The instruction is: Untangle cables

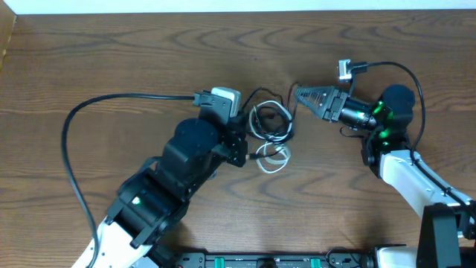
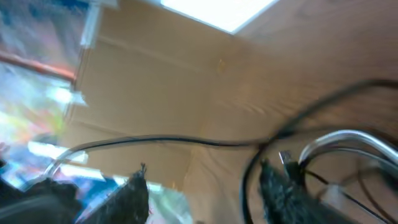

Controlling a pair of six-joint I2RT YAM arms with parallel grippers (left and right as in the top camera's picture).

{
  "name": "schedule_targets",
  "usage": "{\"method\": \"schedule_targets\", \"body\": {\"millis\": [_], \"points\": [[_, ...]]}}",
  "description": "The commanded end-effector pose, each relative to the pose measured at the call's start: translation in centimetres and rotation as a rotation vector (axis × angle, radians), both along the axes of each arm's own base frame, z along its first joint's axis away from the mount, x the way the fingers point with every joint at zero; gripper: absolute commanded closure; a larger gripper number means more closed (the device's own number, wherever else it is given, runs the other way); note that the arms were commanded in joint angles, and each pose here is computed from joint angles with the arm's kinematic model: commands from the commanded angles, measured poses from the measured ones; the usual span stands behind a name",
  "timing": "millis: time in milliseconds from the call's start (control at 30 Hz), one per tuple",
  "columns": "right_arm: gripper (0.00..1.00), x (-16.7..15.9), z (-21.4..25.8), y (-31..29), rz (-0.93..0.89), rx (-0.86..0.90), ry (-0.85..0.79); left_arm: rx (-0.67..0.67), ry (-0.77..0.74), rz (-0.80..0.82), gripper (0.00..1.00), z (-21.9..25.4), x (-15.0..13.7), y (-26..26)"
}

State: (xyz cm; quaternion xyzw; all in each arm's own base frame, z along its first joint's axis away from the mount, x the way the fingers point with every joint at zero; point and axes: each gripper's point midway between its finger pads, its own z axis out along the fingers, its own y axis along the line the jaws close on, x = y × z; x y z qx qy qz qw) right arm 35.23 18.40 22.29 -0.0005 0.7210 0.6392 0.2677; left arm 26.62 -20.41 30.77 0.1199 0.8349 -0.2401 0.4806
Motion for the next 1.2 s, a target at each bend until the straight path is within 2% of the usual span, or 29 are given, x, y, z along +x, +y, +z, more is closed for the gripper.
{"method": "schedule_targets", "body": {"millis": [0, 100, 167, 500, 567, 667, 700, 800, 833, 867, 933, 1000, 1067, 1167], "points": [[0.37, -0.8, -1.2, 0.4, 0.052, -0.095, -0.125, -0.009, -0.03, 0.013, 0.92, 0.8, -0.3, 0.8], [0.22, -1.4, -3.2, 0.6, 0.068, -0.131, -0.053, -0.017, -0.04, 0.014, 0.92, 1.2, -0.5, 0.9], [0.17, -1.6, -4.5, 0.6, 0.061, -0.156, 0.004, -0.019, -0.043, 0.013, 0.92, 1.2, -0.5, 0.9], [0.11, -4.3, -12.2, 0.1, 0.003, -0.364, 0.342, -0.036, -0.063, 0.014, 0.92, 1.8, -0.3, 0.8], [0.02, -5.0, -13.3, 0.1, -0.006, -0.4, 0.4, -0.037, -0.064, 0.014, 0.92, 1.9, -0.3, 0.8], [0.01, -5.6, -14.1, 0.5, -0.019, -0.435, 0.445, -0.036, -0.063, 0.013, 0.92, 1.8, -0.3, 0.8], [0.04, -5.6, -14.2, 0.7, -0.021, -0.442, 0.445, -0.036, -0.063, 0.013, 0.93, 1.8, -0.3, 0.8], [0.26, -5.8, -14.2, 1.6, -0.018, -0.448, 0.45, -0.036, -0.063, 0.013, 0.92, 1.8, -0.3, 0.8], [0.31, -6.0, -14.2, 2.0, -0.005, -0.45, 0.442, -0.036, -0.063, 0.013, 0.92, 1.8, -0.3, 0.8], [0.32, -6.3, -14.2, 2.4, 0.008, -0.455, 0.435, -0.035, -0.062, 0.013, 0.92, 1.8, -0.4, 0.8], [0.23, -6.8, -14.2, 3.1, 0.066, -0.499, 0.333, -0.028, -0.054, 0.013, 0.93, 1.6, -0.4, 0.8], [0.21, -7.0, -14.3, 3.3, 0.112, -0.536, 0.234, -0.024, -0.049, 0.013, 0.92, 1.4, -0.5, 0.9], [0.01, -7.0, -14.3, 3.2, 0.142, -0.569, 0.146, -0.02, -0.045, 0.013, 0.92, 1.3, -0.5, 0.9], [0.01, -6.0, -13.5, 2.5, 0.124, -0.583, 0.05, -0.018, -0.043, 0.013, 0.92, 1.2, -0.5, 0.9]]}}
